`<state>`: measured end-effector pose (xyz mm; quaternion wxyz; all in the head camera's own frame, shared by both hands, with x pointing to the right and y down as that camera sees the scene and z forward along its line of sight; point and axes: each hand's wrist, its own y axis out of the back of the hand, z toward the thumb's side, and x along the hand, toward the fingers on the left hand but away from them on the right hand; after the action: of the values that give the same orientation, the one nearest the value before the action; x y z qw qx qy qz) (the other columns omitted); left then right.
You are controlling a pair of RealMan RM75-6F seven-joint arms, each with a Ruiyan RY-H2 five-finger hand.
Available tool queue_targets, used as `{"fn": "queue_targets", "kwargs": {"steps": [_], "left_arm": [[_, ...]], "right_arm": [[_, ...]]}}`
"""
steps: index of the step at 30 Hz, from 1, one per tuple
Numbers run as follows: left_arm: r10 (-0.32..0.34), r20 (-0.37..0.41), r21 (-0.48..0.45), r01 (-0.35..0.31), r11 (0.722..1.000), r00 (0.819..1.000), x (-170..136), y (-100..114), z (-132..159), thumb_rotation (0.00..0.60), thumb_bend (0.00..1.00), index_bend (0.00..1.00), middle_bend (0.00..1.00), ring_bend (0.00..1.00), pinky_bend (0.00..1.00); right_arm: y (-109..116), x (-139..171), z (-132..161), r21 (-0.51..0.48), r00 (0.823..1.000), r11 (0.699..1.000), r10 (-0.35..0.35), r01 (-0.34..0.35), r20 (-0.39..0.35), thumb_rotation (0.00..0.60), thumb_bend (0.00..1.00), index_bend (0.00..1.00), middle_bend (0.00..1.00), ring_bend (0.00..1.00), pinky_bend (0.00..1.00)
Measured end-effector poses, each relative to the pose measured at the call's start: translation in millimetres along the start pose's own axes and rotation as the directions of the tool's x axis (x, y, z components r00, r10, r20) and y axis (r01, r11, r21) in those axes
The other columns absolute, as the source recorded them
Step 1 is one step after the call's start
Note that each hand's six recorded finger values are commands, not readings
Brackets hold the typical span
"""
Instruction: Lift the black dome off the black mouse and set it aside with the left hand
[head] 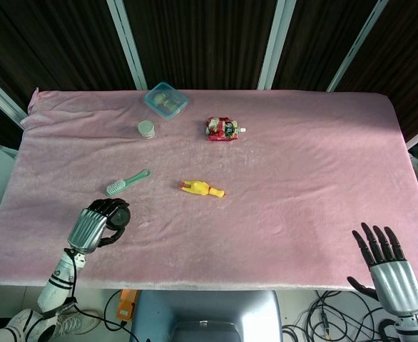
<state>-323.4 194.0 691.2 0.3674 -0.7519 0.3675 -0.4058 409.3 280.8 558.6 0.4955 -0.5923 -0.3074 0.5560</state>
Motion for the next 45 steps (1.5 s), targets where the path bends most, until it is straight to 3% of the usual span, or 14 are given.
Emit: {"fn": "queue_targets", "kwargs": {"steps": [3, 6, 8, 10, 16, 19, 21, 24, 28, 31, 34, 38, 42, 45], "left_arm": [[-0.040, 0.010, -0.210, 0.041, 0.977, 0.999, -0.3, -4.0, 9.7, 0.600, 0.33, 0.38, 0.36, 0.48, 0.61], [-0.091, 0.025, -0.408, 0.093, 0.908, 0.996, 0.4, -8.5, 21.2, 0.600, 0.33, 0.38, 0.36, 0.48, 0.62], [-0.132, 0.038, -0.521, 0.132, 0.843, 0.991, 0.9, -11.7, 30.3, 0.600, 0.33, 0.38, 0.37, 0.48, 0.62], [-0.172, 0.051, -0.596, 0.168, 0.785, 0.984, 1.1, -14.1, 37.8, 0.600, 0.33, 0.38, 0.37, 0.49, 0.63], [-0.262, 0.066, -0.725, 0.227, 0.650, 0.963, 3.0, -18.4, 44.1, 0.600, 0.33, 0.39, 0.38, 0.50, 0.64], [-0.264, 0.046, -0.754, 0.207, 0.624, 0.963, 5.3, -18.3, 38.3, 0.600, 0.33, 0.39, 0.38, 0.50, 0.64], [-0.246, 0.029, -0.739, 0.187, 0.647, 0.969, 7.6, -16.3, 33.4, 0.600, 0.33, 0.40, 0.38, 0.50, 0.64], [-0.194, -0.001, -0.653, 0.146, 0.743, 0.981, 12.3, -11.5, 24.4, 0.600, 0.34, 0.42, 0.40, 0.50, 0.64], [-0.089, -0.043, -0.358, 0.068, 0.931, 0.995, 19.4, -1.7, 9.5, 0.600, 0.34, 0.42, 0.40, 0.49, 0.64], [0.002, -0.064, -0.054, -0.005, 0.999, 0.998, 23.1, 7.4, -3.0, 0.600, 0.34, 0.42, 0.41, 0.49, 0.64], [0.056, -0.077, 0.183, -0.041, 0.982, 0.995, 23.8, 12.8, -12.2, 0.600, 0.34, 0.42, 0.41, 0.49, 0.64], [0.078, -0.085, 0.285, -0.051, 0.957, 0.993, 23.2, 12.4, -12.4, 0.600, 0.34, 0.42, 0.41, 0.49, 0.64], [0.063, -0.087, 0.193, -0.045, 0.980, 0.994, 21.6, 8.6, -7.1, 0.600, 0.34, 0.42, 0.39, 0.48, 0.64], [0.039, -0.084, -0.001, -0.040, 0.999, 0.996, 20.5, 5.1, 0.2, 0.600, 0.34, 0.42, 0.38, 0.44, 0.63]], "right_arm": [[-2.1, -0.6, 0.7, 0.009, 1.000, 1.000, -0.019, 0.019, 0.009, 0.600, 0.11, 0.00, 0.00, 0.00, 0.15], [-4.0, -1.2, 0.3, 0.014, 1.000, 1.000, -0.012, 0.011, 0.014, 0.600, 0.11, 0.00, 0.00, 0.00, 0.15], [-4.1, -1.6, 0.2, 0.015, 1.000, 1.000, -0.010, 0.010, 0.015, 0.600, 0.11, 0.00, 0.00, 0.00, 0.15], [-4.0, -1.8, 0.2, 0.013, 1.000, 1.000, -0.009, 0.009, 0.016, 0.600, 0.11, 0.00, 0.00, 0.00, 0.15], [-4.3, -0.9, -1.2, 0.010, 1.000, 1.000, 0.011, -0.012, 0.017, 0.600, 0.11, 0.00, 0.00, 0.00, 0.15], [-5.0, -0.5, -1.0, 0.010, 1.000, 1.000, 0.027, -0.027, 0.013, 0.600, 0.11, 0.00, 0.00, 0.00, 0.15], [-5.3, -0.7, -0.8, 0.011, 0.999, 0.999, 0.032, -0.032, 0.012, 0.600, 0.11, 0.00, 0.00, 0.00, 0.15], [-5.7, -1.5, -0.6, 0.012, 0.999, 0.999, 0.039, -0.039, 0.012, 0.600, 0.11, 0.00, 0.00, 0.00, 0.15], [-6.1, -2.3, -0.3, 0.014, 0.999, 0.999, 0.043, -0.043, 0.013, 0.600, 0.11, 0.00, 0.00, 0.00, 0.15], [-6.6, -2.4, 0.0, 0.015, 0.999, 0.999, 0.046, -0.046, 0.013, 0.600, 0.11, 0.00, 0.00, 0.00, 0.15], [-7.1, -2.9, 0.0, 0.017, 0.999, 0.999, 0.050, -0.050, 0.014, 0.600, 0.11, 0.00, 0.00, 0.00, 0.15], [-7.2, -3.5, 0.0, 0.019, 0.998, 0.998, 0.053, -0.054, 0.016, 0.600, 0.11, 0.00, 0.00, 0.00, 0.15], [-7.5, -3.0, -0.1, 0.019, 0.998, 0.998, 0.056, -0.056, 0.017, 0.600, 0.11, 0.00, 0.00, 0.00, 0.15], [-7.8, -3.4, 0.0, 0.022, 0.998, 0.998, 0.060, -0.060, 0.017, 0.600, 0.11, 0.00, 0.00, 0.00, 0.15]]}}
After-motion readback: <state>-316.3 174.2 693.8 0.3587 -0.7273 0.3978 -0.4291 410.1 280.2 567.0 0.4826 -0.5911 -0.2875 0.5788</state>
